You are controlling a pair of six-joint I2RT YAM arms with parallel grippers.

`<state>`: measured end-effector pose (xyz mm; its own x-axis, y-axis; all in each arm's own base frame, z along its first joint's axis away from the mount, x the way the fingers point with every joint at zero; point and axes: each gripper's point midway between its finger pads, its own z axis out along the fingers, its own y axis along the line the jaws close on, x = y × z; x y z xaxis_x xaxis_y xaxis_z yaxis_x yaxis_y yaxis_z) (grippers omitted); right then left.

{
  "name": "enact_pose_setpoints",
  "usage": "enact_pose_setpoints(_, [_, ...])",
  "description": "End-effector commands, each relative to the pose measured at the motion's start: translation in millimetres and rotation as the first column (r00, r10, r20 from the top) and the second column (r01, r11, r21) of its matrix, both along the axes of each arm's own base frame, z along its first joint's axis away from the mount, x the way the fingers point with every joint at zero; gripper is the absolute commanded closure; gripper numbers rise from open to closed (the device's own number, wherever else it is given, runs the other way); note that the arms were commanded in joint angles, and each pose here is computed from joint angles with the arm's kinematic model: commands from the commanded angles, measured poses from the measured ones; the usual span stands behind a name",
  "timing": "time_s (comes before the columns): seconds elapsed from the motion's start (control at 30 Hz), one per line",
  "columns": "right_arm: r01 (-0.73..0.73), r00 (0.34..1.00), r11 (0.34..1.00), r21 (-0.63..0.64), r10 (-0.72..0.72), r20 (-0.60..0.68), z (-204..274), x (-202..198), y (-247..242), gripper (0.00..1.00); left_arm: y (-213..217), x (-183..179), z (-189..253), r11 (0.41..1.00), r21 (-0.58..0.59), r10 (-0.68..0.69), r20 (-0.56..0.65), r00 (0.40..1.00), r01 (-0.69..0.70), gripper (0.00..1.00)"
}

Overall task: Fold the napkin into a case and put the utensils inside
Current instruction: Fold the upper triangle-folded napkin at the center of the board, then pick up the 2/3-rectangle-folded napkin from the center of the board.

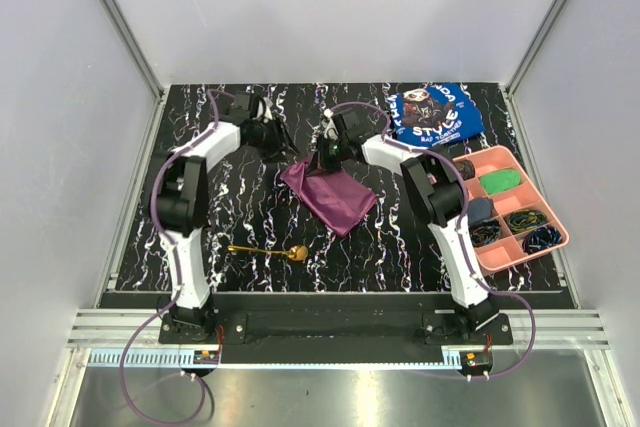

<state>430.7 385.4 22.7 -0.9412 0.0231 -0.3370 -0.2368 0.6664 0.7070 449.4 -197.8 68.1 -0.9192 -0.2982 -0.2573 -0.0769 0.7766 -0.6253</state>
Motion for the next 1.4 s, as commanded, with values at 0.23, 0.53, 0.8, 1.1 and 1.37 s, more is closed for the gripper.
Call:
enact_pose_setpoints(0.23, [-0.024,0.997,0.992,-0.121,0.032,0.072,59,-29,-72,0.74,-30,-53,32,1.0,0.006,-0.031,0.068,0.997,0.031,0.82])
enact_pose_setpoints(0.53, [0.005,0.998,0.987,-0.159,0.005,0.064,28,-65,-98,0.97,-36,-38,-19,0.999,0.039,-0.014,-0.014,1.0,0.015,0.91])
enact_pose_setpoints(0.8, [0.072,0.997,0.987,-0.143,-0.067,0.039,0,-85,-97,0.99,-38,-6,-49,0.998,0.056,-0.03,-0.056,0.998,0.033,0.92])
enact_pose_setpoints(1.1, [0.068,0.997,0.993,0.1,-0.065,-0.027,47,-100,-40,0.96,-56,46,-6,0.989,0.053,-0.144,0.119,0.982,0.139,0.78])
enact_pose_setpoints(1.37, [0.161,0.986,0.987,-0.026,-0.159,0.048,95,-85,-116,0.6,-37,1,79,0.975,0.202,-0.154,0.29,0.945,0.097,0.3])
